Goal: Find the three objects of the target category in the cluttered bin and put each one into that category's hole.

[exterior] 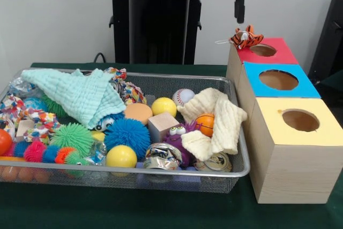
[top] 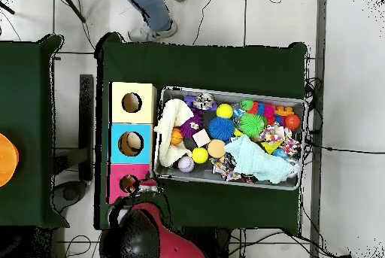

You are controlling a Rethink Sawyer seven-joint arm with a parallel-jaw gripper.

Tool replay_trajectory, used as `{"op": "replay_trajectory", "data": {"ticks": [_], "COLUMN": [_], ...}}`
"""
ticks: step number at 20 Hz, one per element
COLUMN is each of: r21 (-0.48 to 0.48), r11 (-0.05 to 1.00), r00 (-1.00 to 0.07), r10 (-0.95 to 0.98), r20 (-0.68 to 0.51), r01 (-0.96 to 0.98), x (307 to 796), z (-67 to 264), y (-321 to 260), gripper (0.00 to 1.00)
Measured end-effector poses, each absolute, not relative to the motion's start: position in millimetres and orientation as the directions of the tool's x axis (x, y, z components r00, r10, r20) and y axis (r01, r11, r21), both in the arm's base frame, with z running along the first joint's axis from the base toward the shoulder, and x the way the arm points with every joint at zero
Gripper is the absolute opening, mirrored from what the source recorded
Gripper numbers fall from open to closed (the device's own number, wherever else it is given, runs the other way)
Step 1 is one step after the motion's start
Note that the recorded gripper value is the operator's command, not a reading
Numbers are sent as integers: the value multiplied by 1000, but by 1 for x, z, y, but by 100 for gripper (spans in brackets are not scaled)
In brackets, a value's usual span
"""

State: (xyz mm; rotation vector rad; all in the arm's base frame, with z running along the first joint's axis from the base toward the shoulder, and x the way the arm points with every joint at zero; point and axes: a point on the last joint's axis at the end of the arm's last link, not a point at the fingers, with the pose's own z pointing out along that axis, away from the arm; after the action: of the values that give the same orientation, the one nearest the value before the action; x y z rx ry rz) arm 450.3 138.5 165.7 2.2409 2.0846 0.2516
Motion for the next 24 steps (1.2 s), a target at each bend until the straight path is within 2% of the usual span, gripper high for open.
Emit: {"op": "replay_trajectory", "data": {"ticks": [11,19,24], "r21": [210,138,110], "r11": [-22,-13,8], "r00": [23,13,-9], "r10": [1000,1000,1000], "r20": [0,-5,3], "r01": [978,990,994], "x": [451,429,420], "z": [111,73,64], "y": [120,125,137], "gripper": [100,100,100]}}
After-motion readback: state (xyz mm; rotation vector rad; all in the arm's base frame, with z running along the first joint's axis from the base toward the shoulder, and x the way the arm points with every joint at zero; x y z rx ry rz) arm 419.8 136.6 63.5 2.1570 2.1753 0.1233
